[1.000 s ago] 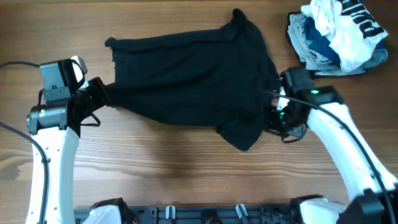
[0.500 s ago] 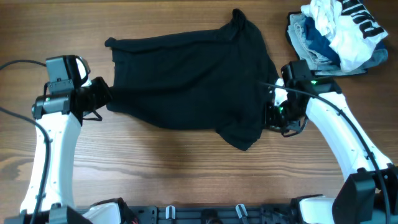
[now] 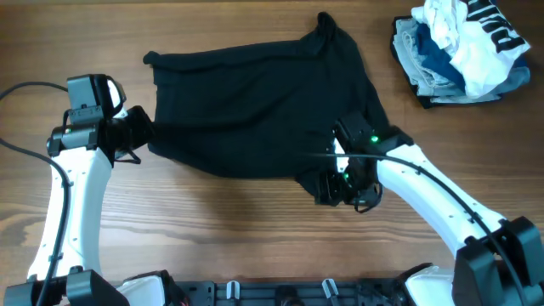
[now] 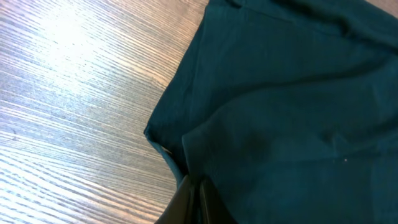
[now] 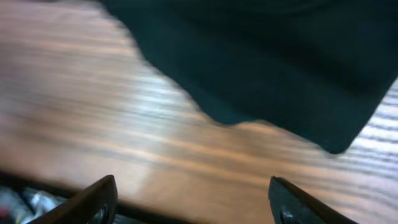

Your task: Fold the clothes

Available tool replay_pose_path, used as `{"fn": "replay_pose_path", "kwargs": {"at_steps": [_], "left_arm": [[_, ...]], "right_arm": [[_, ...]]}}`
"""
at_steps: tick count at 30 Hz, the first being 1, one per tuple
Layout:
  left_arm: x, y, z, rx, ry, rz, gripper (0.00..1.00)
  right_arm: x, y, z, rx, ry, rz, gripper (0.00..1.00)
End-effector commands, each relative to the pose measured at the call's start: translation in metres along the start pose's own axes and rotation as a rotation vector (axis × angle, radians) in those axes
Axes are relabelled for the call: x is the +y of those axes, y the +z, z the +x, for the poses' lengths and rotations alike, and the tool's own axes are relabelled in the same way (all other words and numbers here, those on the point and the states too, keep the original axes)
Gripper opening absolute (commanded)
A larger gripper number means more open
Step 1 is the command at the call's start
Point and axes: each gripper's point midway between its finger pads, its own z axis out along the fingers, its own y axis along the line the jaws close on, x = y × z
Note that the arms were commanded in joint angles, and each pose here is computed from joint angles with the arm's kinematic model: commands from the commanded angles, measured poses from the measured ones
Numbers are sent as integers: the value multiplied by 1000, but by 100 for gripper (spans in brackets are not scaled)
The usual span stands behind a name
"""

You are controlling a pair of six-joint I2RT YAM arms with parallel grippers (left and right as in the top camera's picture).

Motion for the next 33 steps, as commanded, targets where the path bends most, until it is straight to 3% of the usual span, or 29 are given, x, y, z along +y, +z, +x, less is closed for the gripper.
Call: {"fn": "replay_pose_path", "kwargs": {"at_steps": [1, 12, 16, 20, 25, 29, 33], "left_arm": [[1, -2, -5, -15, -13, -6, 4], [1, -2, -3, -6, -14, -9, 4], [2, -2, -2, -1, -15, -11, 4], [2, -2, -2, -1, -15, -11, 4], [2, -2, -2, -1, -15, -11, 4], [2, -3, -2, -2, -14, -11, 4], [-4, -28, -10, -36, 21, 0, 4]], "right_arm": [[-11, 15, -6, -50, 98, 34, 80], [-13, 54, -30, -93, 137, 16, 77], [-14, 55, -32, -101, 177, 17, 64], [-20, 55, -28, -89, 203, 47, 27], [-22, 55, -25, -77, 209, 58, 4], [-22, 46, -23, -84, 213, 55, 4], [-30, -10, -32, -178, 222, 69, 4]]}}
